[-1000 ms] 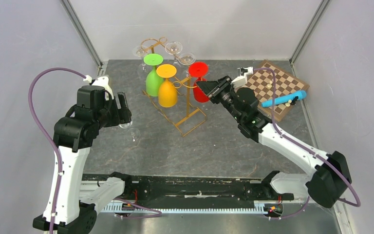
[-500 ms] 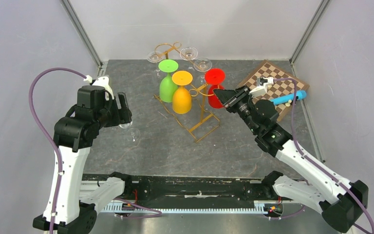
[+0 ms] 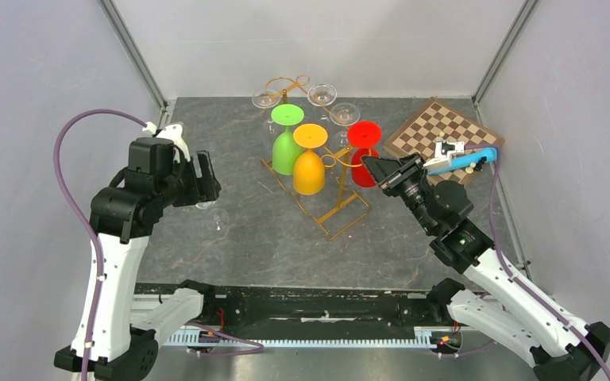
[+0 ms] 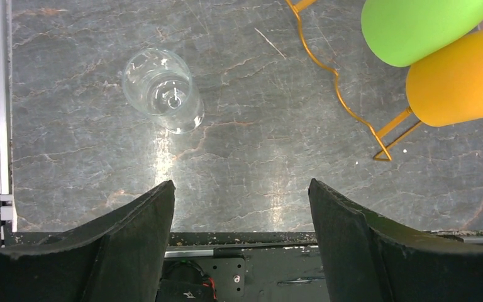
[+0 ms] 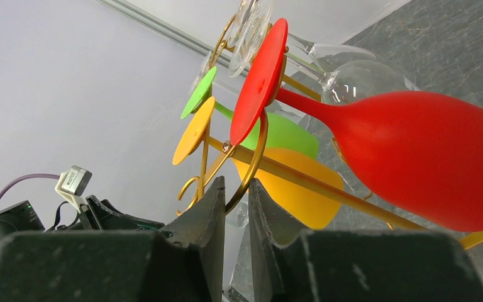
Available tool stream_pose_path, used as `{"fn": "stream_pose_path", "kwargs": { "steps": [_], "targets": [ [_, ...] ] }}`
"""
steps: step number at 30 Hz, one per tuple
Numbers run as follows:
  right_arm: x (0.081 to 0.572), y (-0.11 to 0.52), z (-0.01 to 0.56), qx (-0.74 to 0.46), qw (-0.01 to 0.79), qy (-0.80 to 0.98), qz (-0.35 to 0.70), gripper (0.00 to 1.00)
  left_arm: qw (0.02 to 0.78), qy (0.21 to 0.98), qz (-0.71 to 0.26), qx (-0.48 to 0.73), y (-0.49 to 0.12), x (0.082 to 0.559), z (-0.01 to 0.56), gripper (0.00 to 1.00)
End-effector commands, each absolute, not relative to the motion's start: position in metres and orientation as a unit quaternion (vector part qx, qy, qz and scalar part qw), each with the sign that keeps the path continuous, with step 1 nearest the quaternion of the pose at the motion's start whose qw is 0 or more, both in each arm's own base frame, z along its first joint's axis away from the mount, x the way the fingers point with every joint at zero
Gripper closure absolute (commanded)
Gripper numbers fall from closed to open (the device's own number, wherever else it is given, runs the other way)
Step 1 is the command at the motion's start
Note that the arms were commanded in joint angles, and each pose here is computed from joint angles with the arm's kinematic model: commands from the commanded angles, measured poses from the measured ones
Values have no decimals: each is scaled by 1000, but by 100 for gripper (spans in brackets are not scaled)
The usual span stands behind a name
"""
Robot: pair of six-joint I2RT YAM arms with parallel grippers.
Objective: Take the wine glass off the wine glass rack
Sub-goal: Move the wine rack to the center of the board.
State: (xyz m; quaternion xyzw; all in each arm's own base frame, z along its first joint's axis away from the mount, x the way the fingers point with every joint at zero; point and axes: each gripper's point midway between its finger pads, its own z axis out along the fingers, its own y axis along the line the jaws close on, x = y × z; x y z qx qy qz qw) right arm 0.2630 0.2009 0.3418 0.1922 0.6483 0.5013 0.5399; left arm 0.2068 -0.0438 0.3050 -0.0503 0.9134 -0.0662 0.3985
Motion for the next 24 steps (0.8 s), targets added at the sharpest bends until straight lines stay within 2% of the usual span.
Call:
{"fn": "stream_pose_path", "kwargs": {
  "steps": [1, 11, 18, 24],
  "targets": [
    [259, 191, 380, 184, 579, 601, 520, 99, 406, 908, -100, -40, -56, 207, 317, 16],
    [256, 189, 392, 162, 595, 603, 506, 71, 395, 910, -120, -22, -66, 207, 316, 19],
    [250, 183, 396, 144, 608, 609, 489, 58, 389, 911, -137, -13, -73, 209, 317, 19],
    [238, 182, 396, 98, 617, 619, 475, 53, 379, 910, -167, 0, -85, 207, 318, 19]
  ]
}}
